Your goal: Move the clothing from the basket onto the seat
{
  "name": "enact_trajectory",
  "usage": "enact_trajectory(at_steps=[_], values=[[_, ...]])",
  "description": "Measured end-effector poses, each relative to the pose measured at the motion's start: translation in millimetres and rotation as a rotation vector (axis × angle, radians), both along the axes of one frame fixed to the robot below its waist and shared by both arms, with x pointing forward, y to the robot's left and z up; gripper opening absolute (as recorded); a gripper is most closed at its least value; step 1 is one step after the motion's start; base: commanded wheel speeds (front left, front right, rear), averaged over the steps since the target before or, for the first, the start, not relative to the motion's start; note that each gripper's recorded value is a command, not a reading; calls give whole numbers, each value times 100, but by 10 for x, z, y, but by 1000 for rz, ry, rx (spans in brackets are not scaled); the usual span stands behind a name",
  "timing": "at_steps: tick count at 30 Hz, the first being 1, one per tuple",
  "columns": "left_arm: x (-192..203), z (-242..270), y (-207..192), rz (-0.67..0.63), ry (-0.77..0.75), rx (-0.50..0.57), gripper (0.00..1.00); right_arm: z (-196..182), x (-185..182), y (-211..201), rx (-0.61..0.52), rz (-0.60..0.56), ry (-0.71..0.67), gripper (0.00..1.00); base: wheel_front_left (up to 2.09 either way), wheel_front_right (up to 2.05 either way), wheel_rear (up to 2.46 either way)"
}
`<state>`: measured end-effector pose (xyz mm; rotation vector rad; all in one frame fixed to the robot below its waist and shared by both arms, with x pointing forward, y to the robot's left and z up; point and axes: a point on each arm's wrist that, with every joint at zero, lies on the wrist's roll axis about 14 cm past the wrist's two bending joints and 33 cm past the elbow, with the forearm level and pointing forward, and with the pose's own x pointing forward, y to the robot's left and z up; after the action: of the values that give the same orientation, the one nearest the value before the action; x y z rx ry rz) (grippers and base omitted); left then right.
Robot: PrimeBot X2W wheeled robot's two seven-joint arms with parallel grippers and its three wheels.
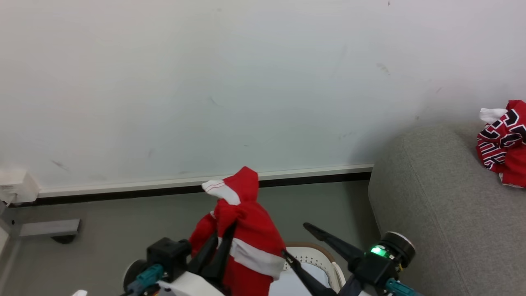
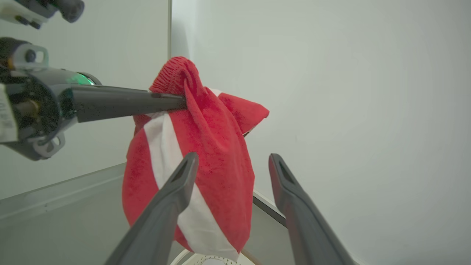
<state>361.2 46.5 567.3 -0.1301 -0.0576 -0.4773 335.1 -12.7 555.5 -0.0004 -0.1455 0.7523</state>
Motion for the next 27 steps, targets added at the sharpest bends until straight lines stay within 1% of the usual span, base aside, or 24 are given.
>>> enact_trajectory(at_steps=[2, 6, 9, 16, 17, 18, 24, 27], values=[[-33, 14, -107, -33, 1, -5, 0, -23, -29, 156, -23, 61, 6, 100, 0, 0, 0], [-107, 20, -307, -101, 7, -2, 0, -99, -32, 326, -67, 127, 18, 100, 0, 0, 0], [-175, 7, -434, -150, 18, 1, 0, -117, -10, 395, -80, 148, 18, 100, 0, 0, 0], [-254, -37, -526, -204, 46, 6, 0, -297, 13, 382, -128, 146, 61, 100, 0, 0, 0], [-265, -39, -534, -210, 48, 5, 0, -325, 12, 375, -134, 144, 71, 40, 0, 0, 0], [-269, -38, -537, -212, 48, 5, 0, -327, 13, 373, -134, 144, 73, 0, 0, 0, 0], [-271, -61, -555, -222, 62, 4, 0, -318, 47, 338, -112, 129, 86, 0, 0, 0, 0], [-251, -78, -560, -219, 66, 6, 54, -292, 87, 280, -90, 105, 90, 0, 0, 0, 0]])
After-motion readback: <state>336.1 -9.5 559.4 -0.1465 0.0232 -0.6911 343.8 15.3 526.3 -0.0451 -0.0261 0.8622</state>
